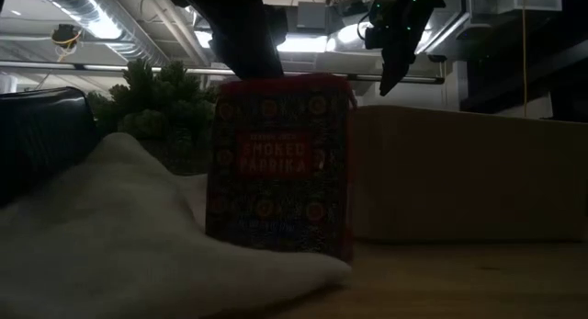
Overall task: Sort spices by type
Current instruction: Put the red seasoning can into the white bin
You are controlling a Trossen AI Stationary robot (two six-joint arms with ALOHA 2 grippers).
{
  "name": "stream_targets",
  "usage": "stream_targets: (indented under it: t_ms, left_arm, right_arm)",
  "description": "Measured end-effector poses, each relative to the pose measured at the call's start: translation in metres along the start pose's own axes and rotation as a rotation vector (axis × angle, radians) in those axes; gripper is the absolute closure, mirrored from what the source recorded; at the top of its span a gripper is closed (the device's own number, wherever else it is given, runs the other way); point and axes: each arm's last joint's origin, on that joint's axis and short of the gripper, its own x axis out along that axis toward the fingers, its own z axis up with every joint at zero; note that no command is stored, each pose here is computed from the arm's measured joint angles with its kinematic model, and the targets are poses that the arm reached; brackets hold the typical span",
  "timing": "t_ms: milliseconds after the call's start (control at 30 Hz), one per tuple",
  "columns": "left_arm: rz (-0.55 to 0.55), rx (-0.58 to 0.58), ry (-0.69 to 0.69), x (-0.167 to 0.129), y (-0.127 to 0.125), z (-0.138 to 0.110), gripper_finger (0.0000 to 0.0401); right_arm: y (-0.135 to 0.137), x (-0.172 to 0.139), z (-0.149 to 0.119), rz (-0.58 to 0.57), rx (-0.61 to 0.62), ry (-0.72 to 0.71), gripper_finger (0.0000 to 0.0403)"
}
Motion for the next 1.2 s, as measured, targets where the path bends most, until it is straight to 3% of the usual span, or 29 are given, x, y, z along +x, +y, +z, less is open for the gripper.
stream_targets:
  t_ms: [1200]
  left_arm:
    - [0.034,0.017,0.003,0.019,-0.003,-0.012,0.0135]
  right_arm:
    - [0.001,0.000,-0.002,0.009,0.002,0.016,0.0136]
